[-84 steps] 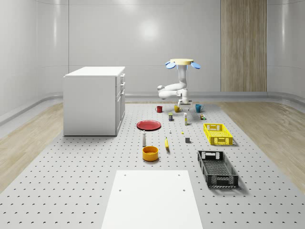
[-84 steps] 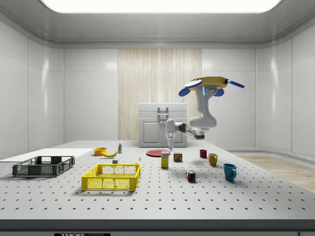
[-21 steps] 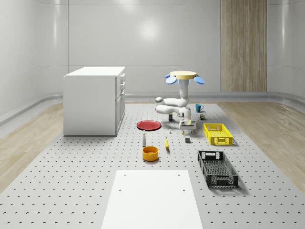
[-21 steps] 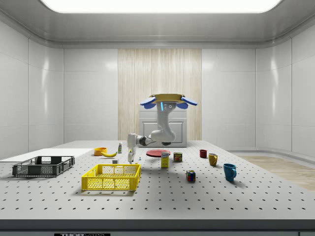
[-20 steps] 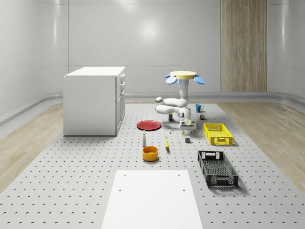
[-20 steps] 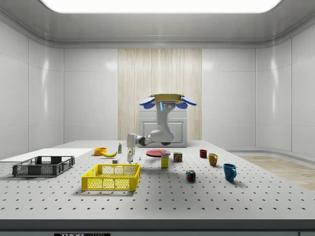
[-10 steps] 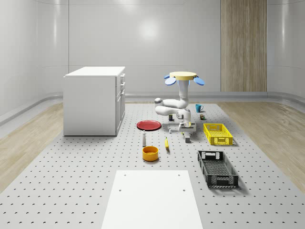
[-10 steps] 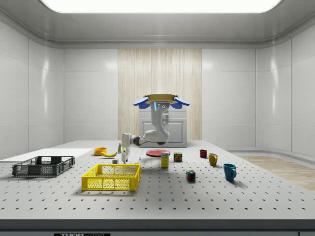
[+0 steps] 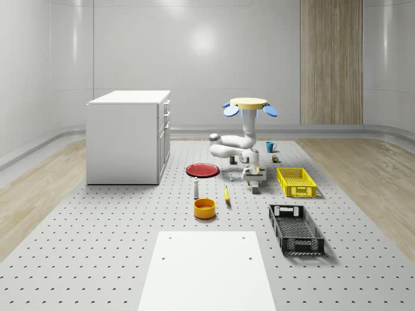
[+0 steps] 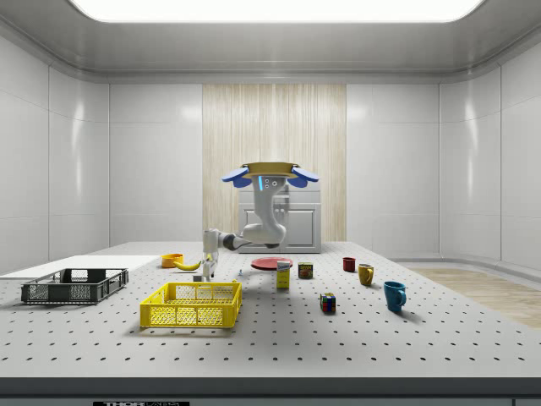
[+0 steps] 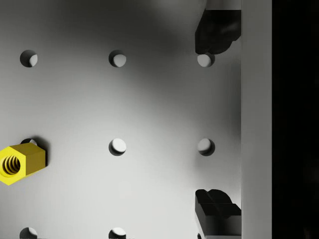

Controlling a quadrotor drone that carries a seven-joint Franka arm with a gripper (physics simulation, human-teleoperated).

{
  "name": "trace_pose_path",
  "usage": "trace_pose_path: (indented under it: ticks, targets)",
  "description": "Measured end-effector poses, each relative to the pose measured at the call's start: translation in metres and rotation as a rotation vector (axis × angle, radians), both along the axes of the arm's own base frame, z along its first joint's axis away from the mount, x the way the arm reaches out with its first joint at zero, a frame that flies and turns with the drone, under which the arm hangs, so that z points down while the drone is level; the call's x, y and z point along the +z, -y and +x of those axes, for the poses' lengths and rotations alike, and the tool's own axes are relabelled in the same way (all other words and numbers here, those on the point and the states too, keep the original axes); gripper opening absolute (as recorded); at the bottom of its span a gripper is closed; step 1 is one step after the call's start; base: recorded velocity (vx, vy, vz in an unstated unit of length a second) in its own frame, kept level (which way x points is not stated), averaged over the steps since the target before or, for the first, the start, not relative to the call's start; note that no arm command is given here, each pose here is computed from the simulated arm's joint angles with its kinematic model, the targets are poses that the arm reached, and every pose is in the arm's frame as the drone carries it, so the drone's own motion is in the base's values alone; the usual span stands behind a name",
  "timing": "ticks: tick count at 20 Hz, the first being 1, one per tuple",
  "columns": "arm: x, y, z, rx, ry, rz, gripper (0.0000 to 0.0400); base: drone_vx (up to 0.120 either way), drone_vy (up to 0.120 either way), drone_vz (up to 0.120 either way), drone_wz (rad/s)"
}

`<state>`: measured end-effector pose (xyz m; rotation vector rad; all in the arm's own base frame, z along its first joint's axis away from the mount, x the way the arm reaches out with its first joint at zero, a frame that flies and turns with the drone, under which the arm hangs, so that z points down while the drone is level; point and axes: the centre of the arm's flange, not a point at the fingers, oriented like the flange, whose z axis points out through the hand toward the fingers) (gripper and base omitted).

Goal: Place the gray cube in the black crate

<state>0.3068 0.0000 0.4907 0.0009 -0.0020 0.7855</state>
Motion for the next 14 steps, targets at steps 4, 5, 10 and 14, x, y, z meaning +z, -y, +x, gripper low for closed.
trace_pose_path:
  ticks: [4, 5, 10, 14]
  targets:
    - [0.0, 0.0, 0.0, 0.0, 0.0, 0.0, 0.04, 0.08, 0.0, 0.0, 0.0]
    - [0.0, 0.0, 0.0, 0.0, 0.0, 0.0, 0.04, 0.12, 0.0, 0.0, 0.0]
    - [0.0, 0.0, 0.0, 0.0, 0.0, 0.0, 0.04, 0.04, -0.024, 0.0, 0.0]
    - [0.0, 0.0, 0.0, 0.0, 0.0, 0.0, 0.04, 0.12, 0.0, 0.0, 0.0]
